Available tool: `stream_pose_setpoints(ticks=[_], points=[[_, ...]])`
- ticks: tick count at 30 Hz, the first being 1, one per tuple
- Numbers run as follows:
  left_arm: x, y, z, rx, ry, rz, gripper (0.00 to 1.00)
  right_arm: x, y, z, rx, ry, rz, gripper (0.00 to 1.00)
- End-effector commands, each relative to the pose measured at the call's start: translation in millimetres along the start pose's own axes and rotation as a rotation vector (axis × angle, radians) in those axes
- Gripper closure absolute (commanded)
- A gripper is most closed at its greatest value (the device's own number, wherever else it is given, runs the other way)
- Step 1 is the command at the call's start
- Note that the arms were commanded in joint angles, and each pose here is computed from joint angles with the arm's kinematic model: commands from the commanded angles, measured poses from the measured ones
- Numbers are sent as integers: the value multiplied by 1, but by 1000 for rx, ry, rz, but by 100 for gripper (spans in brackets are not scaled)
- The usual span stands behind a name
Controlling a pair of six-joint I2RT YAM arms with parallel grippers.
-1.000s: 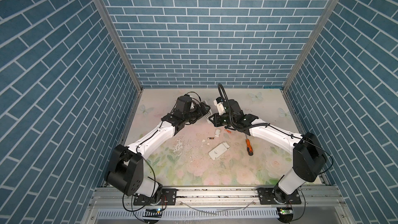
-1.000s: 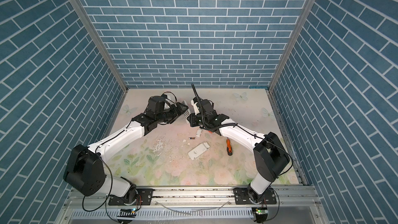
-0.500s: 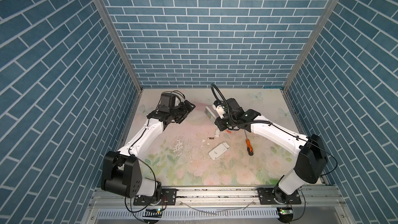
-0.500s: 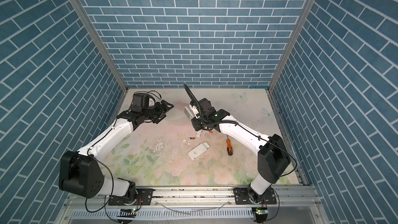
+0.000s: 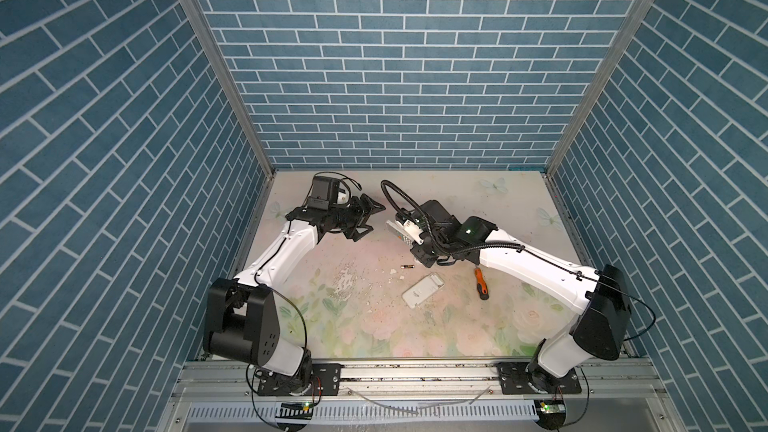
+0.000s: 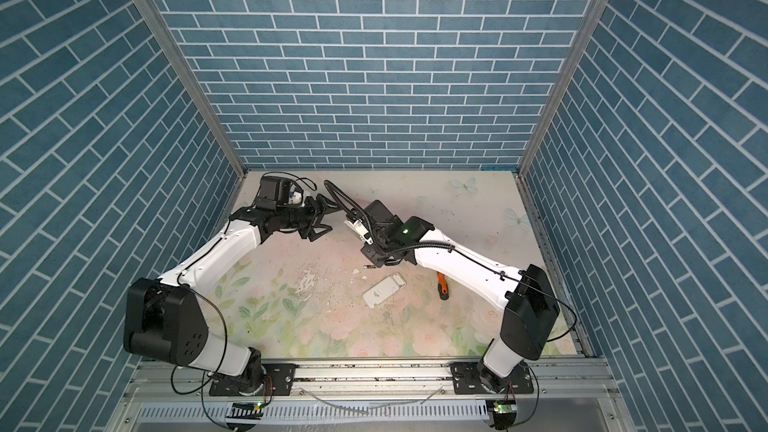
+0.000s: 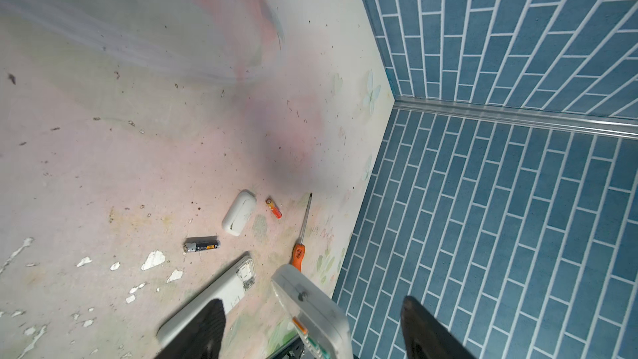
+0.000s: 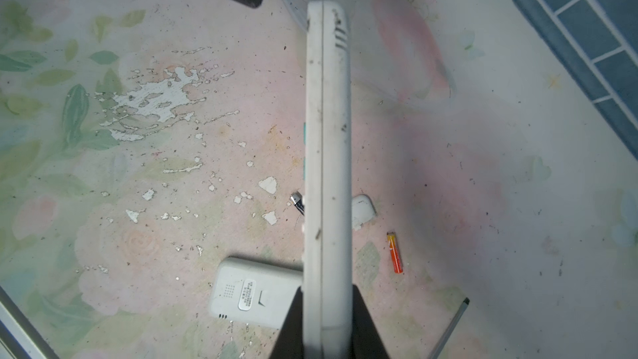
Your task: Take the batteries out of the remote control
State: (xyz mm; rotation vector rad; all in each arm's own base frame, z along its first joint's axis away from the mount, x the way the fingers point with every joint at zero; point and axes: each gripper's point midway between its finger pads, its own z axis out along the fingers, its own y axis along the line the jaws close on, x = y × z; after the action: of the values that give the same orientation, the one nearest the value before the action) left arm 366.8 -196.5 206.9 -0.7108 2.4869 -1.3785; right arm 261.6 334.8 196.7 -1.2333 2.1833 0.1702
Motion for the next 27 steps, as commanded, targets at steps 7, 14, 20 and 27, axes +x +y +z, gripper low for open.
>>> stream_pose_setpoints(ticks=[7,14,20,27], points=[[22,6,18,17,114,-88,21,-30,6,-7,49,-40,-156,100],[25,-2,24,44,141,-96,32,-32,7,0,87,-9,-210,100],[31,5,26,39,171,-112,43,-40,6,4,105,-22,-220,100],[31,5,29,45,183,-109,54,-41,5,5,129,-12,-250,100]])
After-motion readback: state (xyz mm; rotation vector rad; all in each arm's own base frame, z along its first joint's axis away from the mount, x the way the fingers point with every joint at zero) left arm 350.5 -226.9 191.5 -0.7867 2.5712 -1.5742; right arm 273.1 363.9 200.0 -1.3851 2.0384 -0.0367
